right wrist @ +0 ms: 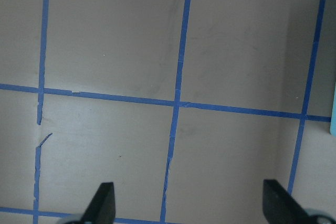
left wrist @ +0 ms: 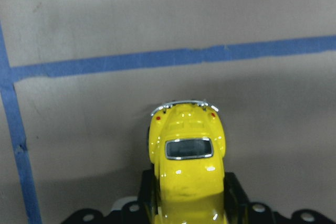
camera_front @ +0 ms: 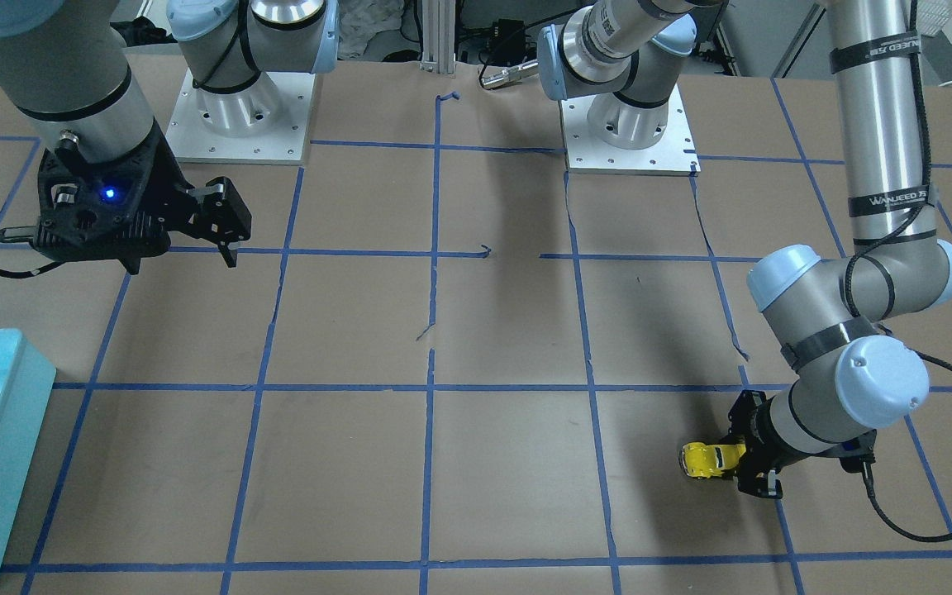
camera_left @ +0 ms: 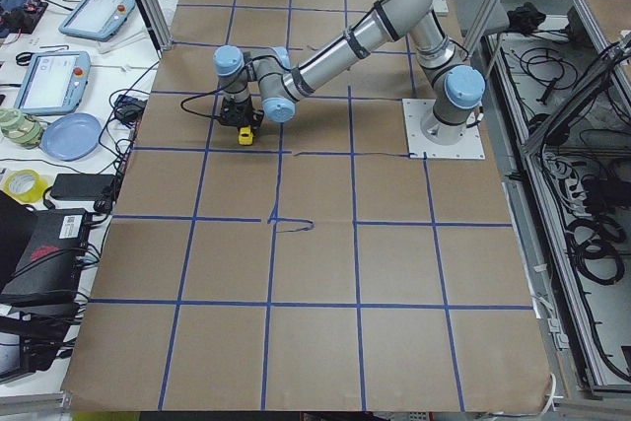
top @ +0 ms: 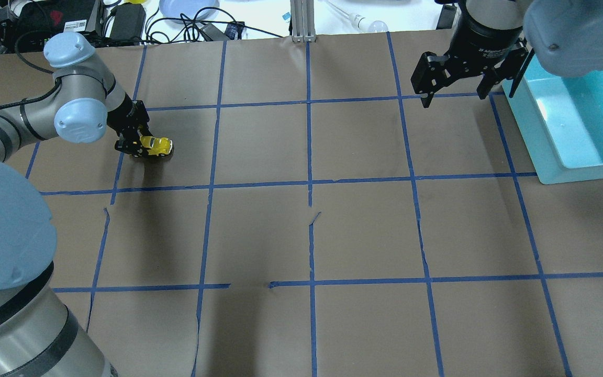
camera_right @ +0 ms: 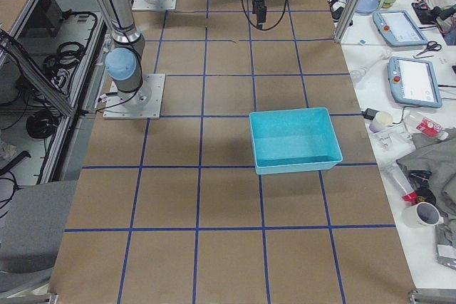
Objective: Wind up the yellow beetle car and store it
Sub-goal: 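Pull the car back toward the robot with the left gripper, then release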
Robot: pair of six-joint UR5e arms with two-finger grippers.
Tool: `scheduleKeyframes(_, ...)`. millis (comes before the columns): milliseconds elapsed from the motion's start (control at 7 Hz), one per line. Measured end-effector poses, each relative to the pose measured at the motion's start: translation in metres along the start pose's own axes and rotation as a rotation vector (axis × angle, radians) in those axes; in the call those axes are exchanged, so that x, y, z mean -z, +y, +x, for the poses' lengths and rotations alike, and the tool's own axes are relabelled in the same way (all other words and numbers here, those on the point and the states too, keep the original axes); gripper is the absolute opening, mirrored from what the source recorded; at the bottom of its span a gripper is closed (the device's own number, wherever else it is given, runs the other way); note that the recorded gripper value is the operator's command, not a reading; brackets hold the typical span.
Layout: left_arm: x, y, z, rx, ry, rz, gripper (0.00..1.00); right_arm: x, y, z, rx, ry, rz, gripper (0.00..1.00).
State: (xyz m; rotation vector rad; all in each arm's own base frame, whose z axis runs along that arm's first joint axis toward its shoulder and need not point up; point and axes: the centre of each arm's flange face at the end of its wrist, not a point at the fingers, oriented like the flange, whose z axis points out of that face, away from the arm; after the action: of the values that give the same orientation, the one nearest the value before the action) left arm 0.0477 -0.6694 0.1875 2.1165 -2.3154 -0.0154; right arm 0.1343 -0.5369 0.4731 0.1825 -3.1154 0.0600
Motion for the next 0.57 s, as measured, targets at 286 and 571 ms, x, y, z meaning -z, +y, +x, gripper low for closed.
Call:
scheduleKeyframes(286,0.001,-0.027,-0.004,-0.023,0.008,0.004,0.0,0.0,0.0,0.0,-0.002,-0.002,0.002,1.0)
scheduleKeyframes(571,0.001,-0.055,-0.009,-0.05,0.01,0.004,0.0,-0.002,-0.001,-0.001,-0.004,-0.006,0.001,1.0)
